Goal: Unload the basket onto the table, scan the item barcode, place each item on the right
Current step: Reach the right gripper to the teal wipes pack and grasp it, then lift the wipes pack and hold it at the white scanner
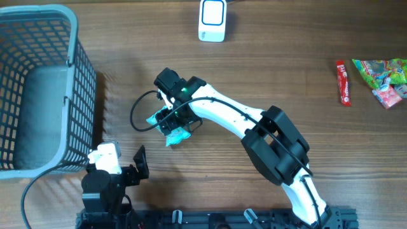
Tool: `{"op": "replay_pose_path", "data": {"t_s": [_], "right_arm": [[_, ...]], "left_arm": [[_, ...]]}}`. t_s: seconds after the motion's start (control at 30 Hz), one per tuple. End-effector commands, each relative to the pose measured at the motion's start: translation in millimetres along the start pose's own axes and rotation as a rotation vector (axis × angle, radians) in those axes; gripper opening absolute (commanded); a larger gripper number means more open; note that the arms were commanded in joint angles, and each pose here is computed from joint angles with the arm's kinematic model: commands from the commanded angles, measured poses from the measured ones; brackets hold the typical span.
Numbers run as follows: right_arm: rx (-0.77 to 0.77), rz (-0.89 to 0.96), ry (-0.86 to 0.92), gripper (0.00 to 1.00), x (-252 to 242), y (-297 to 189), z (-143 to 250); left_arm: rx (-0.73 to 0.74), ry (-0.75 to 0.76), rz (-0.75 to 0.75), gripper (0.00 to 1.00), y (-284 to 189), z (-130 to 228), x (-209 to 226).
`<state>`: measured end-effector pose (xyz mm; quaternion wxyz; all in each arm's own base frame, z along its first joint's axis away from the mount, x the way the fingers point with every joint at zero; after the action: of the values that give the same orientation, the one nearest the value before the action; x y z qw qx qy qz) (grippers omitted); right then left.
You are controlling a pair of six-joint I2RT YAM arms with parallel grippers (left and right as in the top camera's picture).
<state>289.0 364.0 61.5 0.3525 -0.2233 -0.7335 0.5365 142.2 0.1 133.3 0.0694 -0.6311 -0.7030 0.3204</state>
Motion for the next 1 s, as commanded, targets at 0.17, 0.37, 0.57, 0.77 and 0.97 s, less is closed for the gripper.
{"op": "replay_pose_path", "data": {"t_s": [0.17,0.37,0.57,0.77,0.97], "right_arm": [[0.017,0.319,0.113,0.24,-29,13,10],[0.069,0.167,0.176,0.05,-25,-28,9],[-0.128,-0.887,-0.026,0.06,-2,-146,-2],[-0.599,-0.960,-0.527,0.05,-36,-184,-1],[-0.576,-1.172,-0.321,0.05,-33,-206,-22]], "left_arm": [[-0.006,0.019,-0.003,1.00,0,0,0],[-0.006,0.019,-0.003,1.00,0,0,0],[-0.006,0.019,-0.003,1.00,0,0,0],[-0.006,0.019,-0.003,1.00,0,0,0],[-0.006,0.019,-0.003,1.00,0,0,0]]}}
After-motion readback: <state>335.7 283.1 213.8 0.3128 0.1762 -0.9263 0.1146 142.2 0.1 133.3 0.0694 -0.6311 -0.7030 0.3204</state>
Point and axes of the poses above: each gripper's point midway between its finger pads, its own y axis out along the fingers, its own x axis along the line the jaws close on, z = x × y, the point moved 5 cm from there along -y, back along the fingers, and after that the axes turned 10 degrees about -y, right-handed, at the moved point
